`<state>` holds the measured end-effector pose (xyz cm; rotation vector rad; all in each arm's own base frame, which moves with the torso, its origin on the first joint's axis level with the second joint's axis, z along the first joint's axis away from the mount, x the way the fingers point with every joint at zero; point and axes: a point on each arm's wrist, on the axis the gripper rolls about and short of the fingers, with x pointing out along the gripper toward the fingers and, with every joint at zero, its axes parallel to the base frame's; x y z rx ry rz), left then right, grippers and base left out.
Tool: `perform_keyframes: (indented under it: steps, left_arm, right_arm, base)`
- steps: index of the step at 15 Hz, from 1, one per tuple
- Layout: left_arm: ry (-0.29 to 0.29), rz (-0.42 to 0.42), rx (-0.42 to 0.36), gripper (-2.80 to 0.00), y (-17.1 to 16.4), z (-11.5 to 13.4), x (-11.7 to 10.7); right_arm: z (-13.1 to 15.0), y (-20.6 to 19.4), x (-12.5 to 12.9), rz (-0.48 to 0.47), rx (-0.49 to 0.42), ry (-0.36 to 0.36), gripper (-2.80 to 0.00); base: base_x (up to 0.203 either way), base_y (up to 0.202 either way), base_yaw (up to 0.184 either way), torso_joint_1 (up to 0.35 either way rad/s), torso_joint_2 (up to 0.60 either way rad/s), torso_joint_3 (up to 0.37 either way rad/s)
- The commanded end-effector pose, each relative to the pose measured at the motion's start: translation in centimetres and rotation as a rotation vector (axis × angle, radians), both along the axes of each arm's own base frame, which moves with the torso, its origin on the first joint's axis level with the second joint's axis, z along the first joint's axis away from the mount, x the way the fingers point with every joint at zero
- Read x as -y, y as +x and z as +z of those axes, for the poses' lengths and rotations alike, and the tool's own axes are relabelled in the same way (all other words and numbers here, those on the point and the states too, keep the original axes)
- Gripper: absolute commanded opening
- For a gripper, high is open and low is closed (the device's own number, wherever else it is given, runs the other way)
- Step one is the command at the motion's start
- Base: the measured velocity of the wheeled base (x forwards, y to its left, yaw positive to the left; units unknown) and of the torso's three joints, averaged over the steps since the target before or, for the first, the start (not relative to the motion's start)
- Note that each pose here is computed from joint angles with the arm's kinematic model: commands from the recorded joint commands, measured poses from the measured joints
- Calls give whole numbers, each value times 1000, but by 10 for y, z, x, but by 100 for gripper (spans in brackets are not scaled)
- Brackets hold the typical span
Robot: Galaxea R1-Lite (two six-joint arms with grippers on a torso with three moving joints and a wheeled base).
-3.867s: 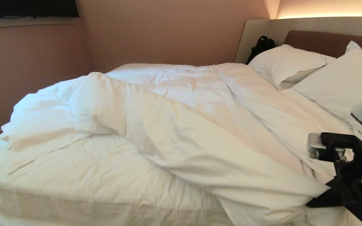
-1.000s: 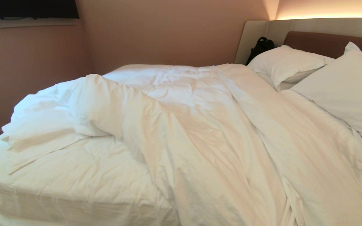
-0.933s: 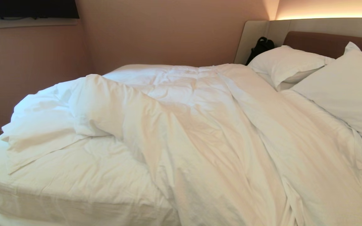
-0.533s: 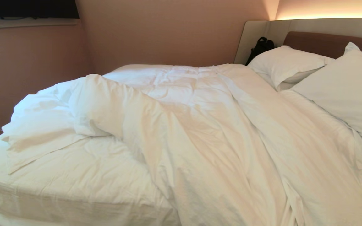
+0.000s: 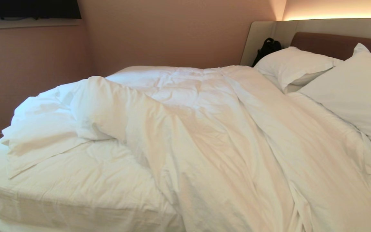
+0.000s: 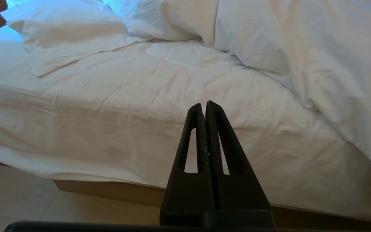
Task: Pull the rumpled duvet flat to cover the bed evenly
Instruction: Flatten the corners of the folded blanket
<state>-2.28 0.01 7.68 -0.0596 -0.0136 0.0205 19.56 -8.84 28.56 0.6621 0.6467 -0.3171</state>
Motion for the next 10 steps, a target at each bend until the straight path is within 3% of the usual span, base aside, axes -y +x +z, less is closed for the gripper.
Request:
perform_keyframes:
  steps: [1,3,5,7,10]
  left_arm:
    - [-2,1,-1,-280,0,0,0]
    - [-1,1,-1,-280,0,0,0]
    - [-2,1,-1,-280,0,0,0]
    - [-2,1,-1,-280,0,0,0]
    - [0,1,-1,-280,0,0,0]
  right_arm:
    - [-28,21,22,-43,-108,-118,-280]
    - [-40,29,45,64,-49,-136,-280]
    - [-56,24,48,173,-88,-191,-280]
    - [-64,12,39,274,-109,-267,-280]
    - [-72,14,13,401,-125,-282,-280]
  base:
    - [0,0,0,0,0,0]
    - [0,0,0,0,0,0]
    - [0,0,0,0,0,0]
    - [0,0,0,0,0,0]
    - [0,0,0,0,0,0]
